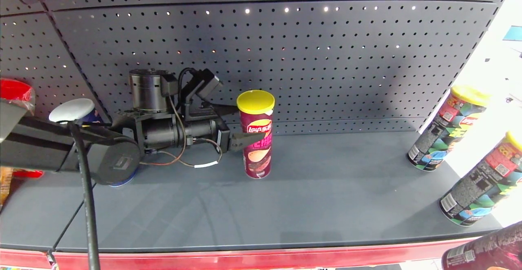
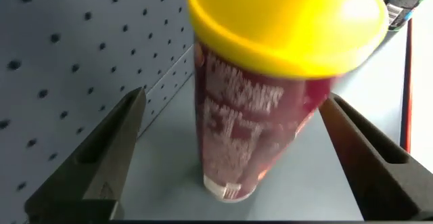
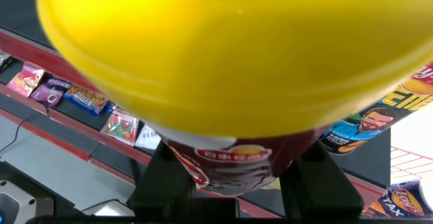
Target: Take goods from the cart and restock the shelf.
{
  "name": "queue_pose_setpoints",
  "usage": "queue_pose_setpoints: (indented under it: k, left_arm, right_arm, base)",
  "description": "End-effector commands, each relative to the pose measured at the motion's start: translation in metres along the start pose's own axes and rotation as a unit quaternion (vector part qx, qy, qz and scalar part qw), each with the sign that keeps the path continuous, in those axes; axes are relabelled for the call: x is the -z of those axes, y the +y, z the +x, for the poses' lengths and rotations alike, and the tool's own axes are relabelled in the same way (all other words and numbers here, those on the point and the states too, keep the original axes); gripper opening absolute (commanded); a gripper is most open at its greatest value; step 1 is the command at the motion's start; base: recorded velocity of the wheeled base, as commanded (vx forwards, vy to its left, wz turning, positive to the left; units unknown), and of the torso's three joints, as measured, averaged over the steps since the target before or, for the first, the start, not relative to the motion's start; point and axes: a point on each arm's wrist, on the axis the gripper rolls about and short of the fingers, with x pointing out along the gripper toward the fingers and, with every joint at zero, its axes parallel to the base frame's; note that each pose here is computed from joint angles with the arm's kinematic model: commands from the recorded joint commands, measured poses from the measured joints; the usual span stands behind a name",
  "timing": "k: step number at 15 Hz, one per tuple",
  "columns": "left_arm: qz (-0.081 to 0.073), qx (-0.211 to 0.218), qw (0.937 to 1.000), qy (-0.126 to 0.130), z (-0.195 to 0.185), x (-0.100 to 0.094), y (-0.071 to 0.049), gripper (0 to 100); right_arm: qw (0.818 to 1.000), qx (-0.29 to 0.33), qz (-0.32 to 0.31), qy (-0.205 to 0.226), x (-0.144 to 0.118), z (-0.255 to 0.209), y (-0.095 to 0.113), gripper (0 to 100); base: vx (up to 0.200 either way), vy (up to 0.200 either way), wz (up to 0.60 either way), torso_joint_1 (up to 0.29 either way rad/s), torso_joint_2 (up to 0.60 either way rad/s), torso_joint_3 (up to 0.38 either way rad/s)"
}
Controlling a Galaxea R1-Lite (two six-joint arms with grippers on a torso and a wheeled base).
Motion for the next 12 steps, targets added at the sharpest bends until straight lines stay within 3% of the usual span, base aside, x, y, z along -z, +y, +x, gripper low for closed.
queue_pose_setpoints:
  k: [1, 8, 9, 12]
  left_arm:
    - [0.001, 0.006, 1.0, 0.001, 0.009, 0.001, -0.005, 100]
    - [0.006, -0.001, 1.0, -0.003, 0.024, -0.002, -0.003, 100]
    - [0.006, 0.005, 1.0, -0.004, 0.026, -0.001, -0.005, 0]
    - [0.005, 0.02, 0.9998, -0.004, 0.031, -0.003, -0.015, 0]
  right_arm:
    - [1.0, 0.0, 0.0, 0.0, 0.0, 0.0, 0.0, 0]
    - [1.0, -0.001, 0.0, 0.002, 0.001, 0.0, 0.0, 0]
    - [1.0, -0.001, 0.0, 0.002, 0.0, 0.001, 0.0, 0]
    - [1.0, 0.0, 0.0, 0.002, 0.0, 0.001, 0.0, 0]
  base:
    - [0.0, 0.0, 0.0, 0.0, 0.0, 0.0]
    - [0.0, 0.0, 0.0, 0.0, 0.0, 0.0]
    - [0.0, 0.0, 0.0, 0.0, 0.0, 0.0]
    - [0.0, 0.0, 0.0, 0.0, 0.0, 0.0]
